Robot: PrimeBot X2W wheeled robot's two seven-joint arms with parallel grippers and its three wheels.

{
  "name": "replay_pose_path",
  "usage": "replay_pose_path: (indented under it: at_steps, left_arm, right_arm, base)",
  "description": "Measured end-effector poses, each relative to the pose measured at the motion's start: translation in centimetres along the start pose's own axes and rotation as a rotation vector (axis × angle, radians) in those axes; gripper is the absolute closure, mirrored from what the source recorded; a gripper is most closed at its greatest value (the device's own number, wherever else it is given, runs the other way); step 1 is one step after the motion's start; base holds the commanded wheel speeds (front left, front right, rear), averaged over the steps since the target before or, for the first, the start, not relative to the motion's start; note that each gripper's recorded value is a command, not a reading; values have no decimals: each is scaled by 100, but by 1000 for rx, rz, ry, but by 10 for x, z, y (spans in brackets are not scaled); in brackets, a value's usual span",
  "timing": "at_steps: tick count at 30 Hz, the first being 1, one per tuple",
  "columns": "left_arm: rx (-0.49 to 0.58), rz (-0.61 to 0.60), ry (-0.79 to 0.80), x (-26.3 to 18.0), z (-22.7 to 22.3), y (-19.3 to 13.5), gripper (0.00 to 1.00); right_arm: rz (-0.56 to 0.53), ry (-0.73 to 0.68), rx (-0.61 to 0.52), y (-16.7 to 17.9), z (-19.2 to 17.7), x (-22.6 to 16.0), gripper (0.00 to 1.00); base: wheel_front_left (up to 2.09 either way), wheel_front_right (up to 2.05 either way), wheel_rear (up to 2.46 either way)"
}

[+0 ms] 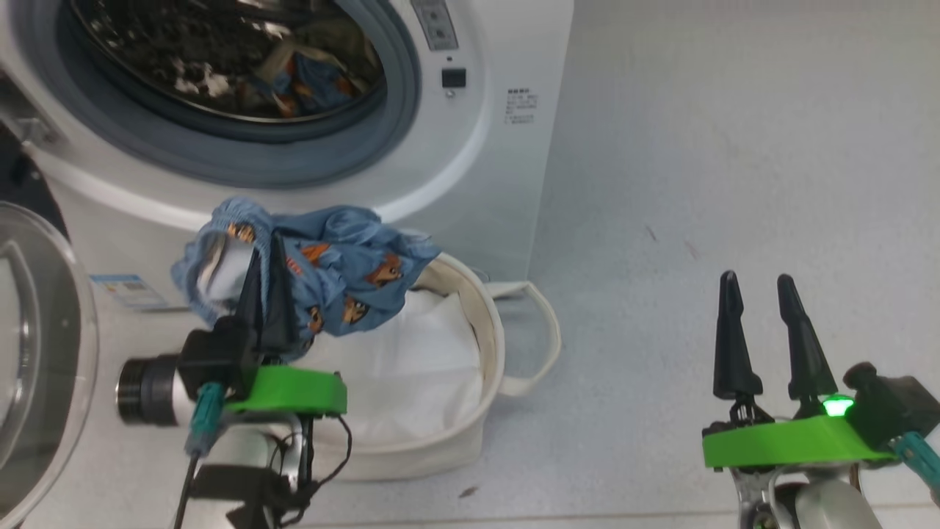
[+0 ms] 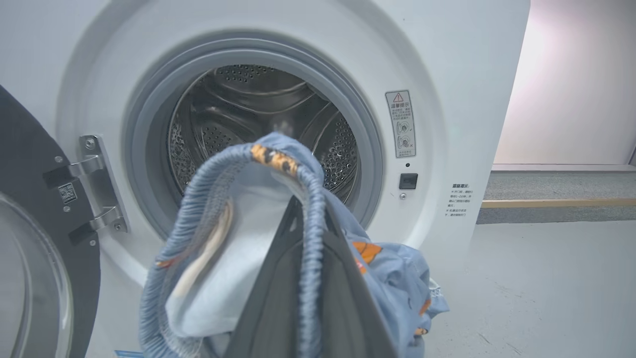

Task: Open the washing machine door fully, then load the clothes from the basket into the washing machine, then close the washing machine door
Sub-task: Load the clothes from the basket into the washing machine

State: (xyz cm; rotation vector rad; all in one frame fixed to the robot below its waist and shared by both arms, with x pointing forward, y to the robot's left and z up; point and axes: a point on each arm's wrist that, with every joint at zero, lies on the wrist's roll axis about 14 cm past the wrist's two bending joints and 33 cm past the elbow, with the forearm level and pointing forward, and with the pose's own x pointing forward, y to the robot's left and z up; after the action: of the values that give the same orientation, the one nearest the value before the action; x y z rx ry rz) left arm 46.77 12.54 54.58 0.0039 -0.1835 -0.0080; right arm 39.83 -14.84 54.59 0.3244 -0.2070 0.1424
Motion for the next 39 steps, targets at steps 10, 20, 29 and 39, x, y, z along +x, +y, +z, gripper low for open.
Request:
replay_pose_path:
  at_steps: [10, 20, 29, 39]
  left_arm:
    - [-17, 27, -30, -26, 17, 12, 100]
    - [-29, 20, -13, -21, 9, 12, 100]
    - [-43, 38, -67, 36, 13, 16, 100]
    - [-97, 101, -103, 139, -6, 36, 100]
  right_arm:
    - [18, -18, 14, 10, 10, -13, 0]
    - [4, -4, 18, 5, 4, -12, 0]
    - [-7, 36, 26, -3, -16, 6, 0]
    - [-46, 109, 16, -28, -56, 31, 0]
  base:
    - [0, 0, 0]
    - [0, 0, 0]
    - [0, 0, 0]
    - [0, 0, 0]
